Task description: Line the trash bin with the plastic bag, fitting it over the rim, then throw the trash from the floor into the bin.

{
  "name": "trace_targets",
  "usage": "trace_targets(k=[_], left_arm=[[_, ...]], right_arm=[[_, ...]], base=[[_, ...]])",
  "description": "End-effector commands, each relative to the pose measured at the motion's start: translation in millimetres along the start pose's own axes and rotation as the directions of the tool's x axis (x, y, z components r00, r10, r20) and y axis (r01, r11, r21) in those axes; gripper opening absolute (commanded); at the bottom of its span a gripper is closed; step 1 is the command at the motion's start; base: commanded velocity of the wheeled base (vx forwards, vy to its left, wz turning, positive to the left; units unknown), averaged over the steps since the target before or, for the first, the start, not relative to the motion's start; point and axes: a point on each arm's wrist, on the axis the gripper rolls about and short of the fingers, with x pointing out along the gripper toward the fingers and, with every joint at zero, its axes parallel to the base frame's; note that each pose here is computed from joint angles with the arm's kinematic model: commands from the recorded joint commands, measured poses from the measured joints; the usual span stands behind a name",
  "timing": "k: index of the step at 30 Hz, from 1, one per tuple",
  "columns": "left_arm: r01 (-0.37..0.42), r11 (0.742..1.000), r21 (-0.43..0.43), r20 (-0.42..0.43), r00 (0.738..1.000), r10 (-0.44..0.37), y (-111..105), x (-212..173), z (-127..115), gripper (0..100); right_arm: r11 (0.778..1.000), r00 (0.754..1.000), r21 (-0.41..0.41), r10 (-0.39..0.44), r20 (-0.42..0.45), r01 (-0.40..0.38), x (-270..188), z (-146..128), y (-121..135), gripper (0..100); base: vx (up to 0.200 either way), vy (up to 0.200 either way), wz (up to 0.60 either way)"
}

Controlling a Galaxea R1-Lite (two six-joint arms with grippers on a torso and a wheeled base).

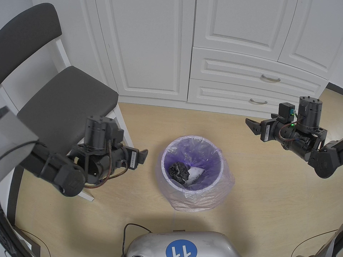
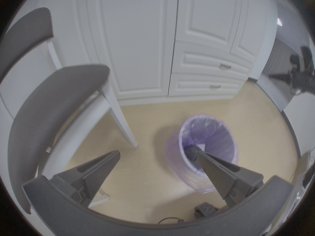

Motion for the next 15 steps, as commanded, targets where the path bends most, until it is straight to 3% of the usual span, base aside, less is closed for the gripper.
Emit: trace_targets(k=[1,6,9,13,15], left_arm=[[0.041,0.992,-0.118,0.228,0.974,-0.013,16,-84,37,100],[0.061,0.980,-0.187,0.351,0.936,0.009,41,-127,56,100],[0.027,0.974,-0.224,0.439,0.895,0.076,62,-156,69,100],[-0.025,0.967,-0.252,0.463,0.874,0.144,77,-166,70,100],[-0.066,0.959,-0.274,0.474,0.859,0.195,86,-175,69,100]], right_arm=[[0.999,0.997,0.002,-0.046,0.064,0.046,-42,14,-17,100],[0.994,0.990,0.081,-0.085,0.113,0.076,-66,25,-32,100],[0.979,0.975,0.129,-0.177,0.131,0.161,-70,27,-55,100],[0.958,0.958,0.180,-0.251,0.140,0.225,-76,28,-73,100],[0.940,0.942,0.253,-0.279,0.185,0.228,-92,33,-77,100]], base=[[0.000,0.000,0.00],[0.000,0.000,0.00],[0.000,0.000,0.00],[0.000,0.000,0.00],[0.000,0.000,0.00]])
